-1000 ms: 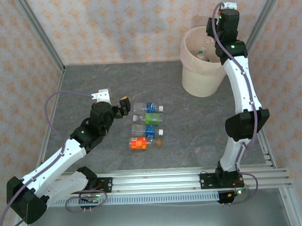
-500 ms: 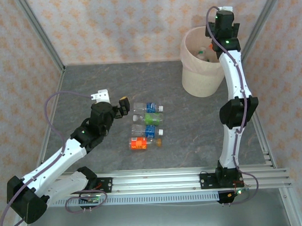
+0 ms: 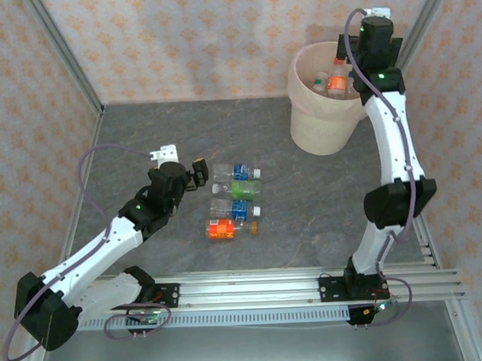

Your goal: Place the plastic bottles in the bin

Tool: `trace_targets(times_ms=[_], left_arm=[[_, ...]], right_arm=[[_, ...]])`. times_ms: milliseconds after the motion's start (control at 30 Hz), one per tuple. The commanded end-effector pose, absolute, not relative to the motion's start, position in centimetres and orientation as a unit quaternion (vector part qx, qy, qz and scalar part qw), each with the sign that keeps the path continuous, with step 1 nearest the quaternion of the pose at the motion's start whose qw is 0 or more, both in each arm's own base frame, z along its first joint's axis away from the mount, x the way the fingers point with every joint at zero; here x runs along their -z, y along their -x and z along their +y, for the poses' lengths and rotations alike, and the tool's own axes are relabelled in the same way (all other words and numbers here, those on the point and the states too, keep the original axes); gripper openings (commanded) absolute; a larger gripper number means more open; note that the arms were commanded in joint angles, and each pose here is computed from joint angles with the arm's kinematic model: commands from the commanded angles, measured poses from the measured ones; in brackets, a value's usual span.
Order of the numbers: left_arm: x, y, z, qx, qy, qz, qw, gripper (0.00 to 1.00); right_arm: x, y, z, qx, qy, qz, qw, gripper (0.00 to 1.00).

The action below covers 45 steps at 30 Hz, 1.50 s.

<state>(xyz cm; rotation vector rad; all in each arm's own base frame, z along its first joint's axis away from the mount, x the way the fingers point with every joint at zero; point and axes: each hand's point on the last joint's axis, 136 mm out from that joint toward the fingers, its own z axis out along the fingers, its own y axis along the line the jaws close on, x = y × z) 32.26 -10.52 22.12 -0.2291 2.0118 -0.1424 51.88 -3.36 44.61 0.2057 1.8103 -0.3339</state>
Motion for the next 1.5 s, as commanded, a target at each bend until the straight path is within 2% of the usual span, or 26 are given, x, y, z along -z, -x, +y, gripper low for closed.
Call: trace_targets(times_ms=[0, 200, 300, 467, 633, 767, 967, 1300, 1467], left_arm=[[-21.6, -32.6, -10.1, 0.047, 0.113, 0.849, 0.514, 1.00], [-20.5, -33.2, -10.5, 0.045, 0.130, 0.864, 0.484, 1.00], [-20.1, -33.3, -10.6, 0.046, 0.147, 0.870, 0.469, 1.00], [-19.3, -33.4, -9.6, 0.028, 0.189, 0.873, 0.450, 1.00], [-18.1, -33.1, -7.0, -0.002, 0.261, 0.871, 0.417, 1.00], [-17.1, -33.0, -6.7, 0.001, 0.275, 0.873, 0.404, 1.00], [-16.8, -32.7, -5.9, -0.003, 0.289, 0.871, 0.398, 1.00], [-15.8, -32.3, -6.0, 0.004, 0.293, 0.878, 0.379, 1.00], [-15.4, -32.3, -5.6, -0.002, 0.299, 0.877, 0.376, 1.00]], right_arm=[[-46.2, -49.0, -2.8, 0.105, -0.099, 0.764, 0.629, 0.99], [-44.4, -44.4, 2.5, -0.062, -0.042, 0.758, 0.648, 0.99], [-42.7, -42.0, 6.4, -0.150, 0.014, 0.758, 0.635, 0.99], [-39.0, -37.7, 13.3, -0.217, 0.148, 0.754, 0.602, 0.99], [-34.5, -35.3, 18.2, -0.214, 0.266, 0.755, 0.559, 0.99], [-30.3, -34.9, 21.1, -0.209, 0.330, 0.776, 0.494, 0.99], [-24.4, -36.1, 24.0, -0.167, 0.404, 0.805, 0.402, 0.99], [-18.1, -40.6, 27.3, -0.110, 0.459, 0.821, 0.321, 1.00], [-14.8, -41.5, 29.2, -0.104, 0.482, 0.827, 0.271, 0.97]])
